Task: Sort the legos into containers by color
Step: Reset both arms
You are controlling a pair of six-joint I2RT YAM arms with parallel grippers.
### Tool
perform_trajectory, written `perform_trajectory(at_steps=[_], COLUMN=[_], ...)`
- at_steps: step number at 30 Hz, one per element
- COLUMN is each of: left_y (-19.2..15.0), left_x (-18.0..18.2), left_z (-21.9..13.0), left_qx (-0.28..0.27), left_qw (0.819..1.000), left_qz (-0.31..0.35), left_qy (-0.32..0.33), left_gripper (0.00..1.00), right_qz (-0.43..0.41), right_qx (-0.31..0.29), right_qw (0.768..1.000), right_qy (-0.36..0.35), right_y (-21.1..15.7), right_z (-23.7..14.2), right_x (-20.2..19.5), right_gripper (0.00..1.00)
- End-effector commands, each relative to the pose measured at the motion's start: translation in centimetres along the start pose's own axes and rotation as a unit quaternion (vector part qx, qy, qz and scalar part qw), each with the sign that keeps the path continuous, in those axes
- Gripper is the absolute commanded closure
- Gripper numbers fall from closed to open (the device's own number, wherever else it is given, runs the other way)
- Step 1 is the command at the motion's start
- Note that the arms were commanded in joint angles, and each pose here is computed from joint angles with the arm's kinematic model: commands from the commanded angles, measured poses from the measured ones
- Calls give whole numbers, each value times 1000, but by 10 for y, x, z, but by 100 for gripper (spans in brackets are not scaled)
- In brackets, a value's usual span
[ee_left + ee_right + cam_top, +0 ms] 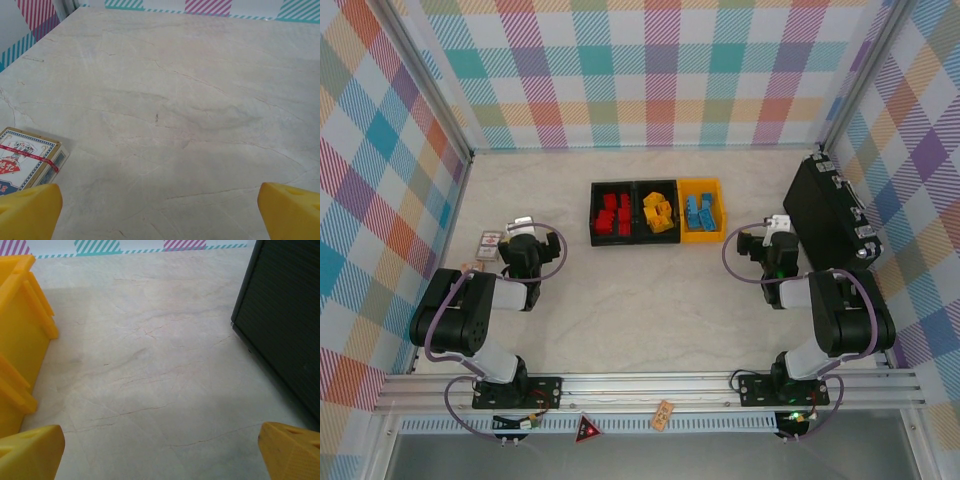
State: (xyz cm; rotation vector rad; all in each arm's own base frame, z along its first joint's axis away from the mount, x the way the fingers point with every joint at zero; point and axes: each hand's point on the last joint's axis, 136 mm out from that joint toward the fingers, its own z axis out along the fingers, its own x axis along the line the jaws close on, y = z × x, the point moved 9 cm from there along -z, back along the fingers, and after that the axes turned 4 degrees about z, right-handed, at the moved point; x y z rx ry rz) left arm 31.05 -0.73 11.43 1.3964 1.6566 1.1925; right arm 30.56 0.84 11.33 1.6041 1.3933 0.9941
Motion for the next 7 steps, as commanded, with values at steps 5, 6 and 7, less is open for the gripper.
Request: perform_trajectory(at_steps=[5, 6, 7], left_y=[4, 3, 3], left_x=[-2, -2, -2], left_z=[0, 0, -1], left_qx=[-14, -13, -14], left_qw=[1000, 1000, 1000], left_qz=[-1, -1, -1], left_qy=[-9, -9, -9], left_gripper=[0, 1, 0], right_qz=[13, 13, 13], right_qx=[-21, -22, -22], right_qw=[999, 999, 999], right_qy=[21, 20, 22], right_y=[13, 13, 13], right_z=[3, 2, 2], right_x=[1, 1, 1], right_gripper=[1, 1, 1])
